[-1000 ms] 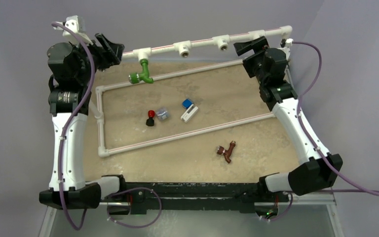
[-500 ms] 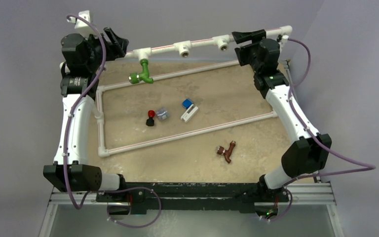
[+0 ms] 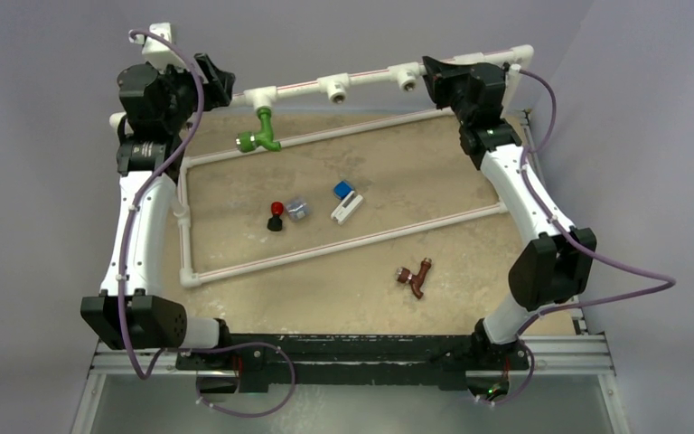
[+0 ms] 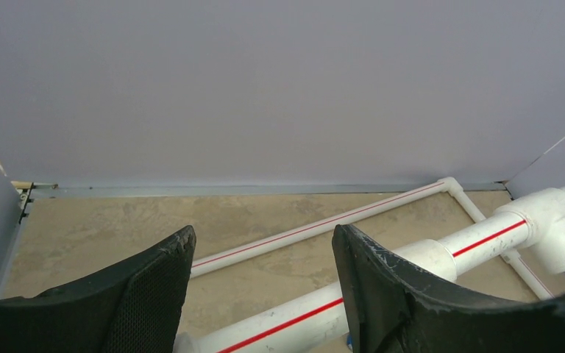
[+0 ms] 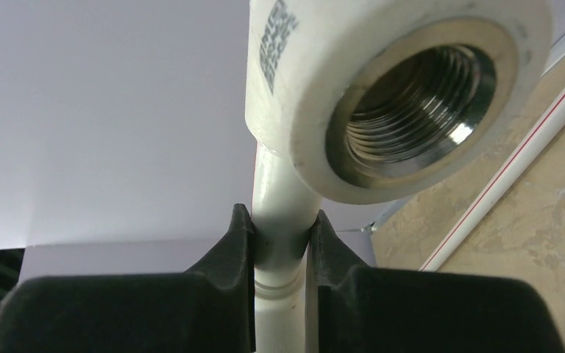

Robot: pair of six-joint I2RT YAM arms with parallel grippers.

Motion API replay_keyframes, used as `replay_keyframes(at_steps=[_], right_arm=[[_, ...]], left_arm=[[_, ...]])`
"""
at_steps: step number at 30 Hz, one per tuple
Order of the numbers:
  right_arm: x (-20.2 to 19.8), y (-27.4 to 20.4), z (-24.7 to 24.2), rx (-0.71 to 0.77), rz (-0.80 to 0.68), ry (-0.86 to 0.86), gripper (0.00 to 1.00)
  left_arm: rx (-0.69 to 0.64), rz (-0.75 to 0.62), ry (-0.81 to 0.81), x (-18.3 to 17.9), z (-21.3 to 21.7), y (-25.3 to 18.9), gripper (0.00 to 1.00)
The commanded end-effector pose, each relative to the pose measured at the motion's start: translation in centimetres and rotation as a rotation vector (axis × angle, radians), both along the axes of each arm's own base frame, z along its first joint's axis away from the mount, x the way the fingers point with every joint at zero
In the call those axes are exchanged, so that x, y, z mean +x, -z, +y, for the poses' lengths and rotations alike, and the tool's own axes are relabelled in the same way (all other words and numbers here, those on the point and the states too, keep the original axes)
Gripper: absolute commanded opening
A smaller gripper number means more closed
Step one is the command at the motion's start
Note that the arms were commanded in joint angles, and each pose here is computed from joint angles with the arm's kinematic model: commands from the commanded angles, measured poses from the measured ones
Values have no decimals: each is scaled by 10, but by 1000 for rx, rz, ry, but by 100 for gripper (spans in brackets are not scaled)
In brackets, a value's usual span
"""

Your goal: Install the water faucets

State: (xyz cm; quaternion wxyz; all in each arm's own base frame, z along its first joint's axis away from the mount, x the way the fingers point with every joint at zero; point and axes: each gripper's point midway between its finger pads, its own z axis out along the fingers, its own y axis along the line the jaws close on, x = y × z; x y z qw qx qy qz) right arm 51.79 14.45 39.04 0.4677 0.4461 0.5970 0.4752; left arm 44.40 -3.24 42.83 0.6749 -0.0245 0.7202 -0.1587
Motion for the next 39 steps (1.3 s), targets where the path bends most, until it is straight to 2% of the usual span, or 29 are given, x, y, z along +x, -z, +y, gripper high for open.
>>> replay_keyframes(at_steps=[1, 8, 18, 29, 39], right_arm=[[-2, -22, 8, -49, -90, -59, 0], [-14, -20, 29, -65, -137, -123, 0], [-34, -16, 78, -82, -147, -188, 0], [-61, -24, 119, -47, -156, -233, 0], [-78, -31, 162, -13, -163, -287, 0]], left_arm=[[19, 78, -53, -6, 11, 31, 68], [8, 161, -61, -16, 12, 56, 68], [-2, 203, -148, -39, 24, 56, 68], [-13, 151, -188, -48, 30, 26, 68], [-6, 156, -188, -55, 30, 35, 68]])
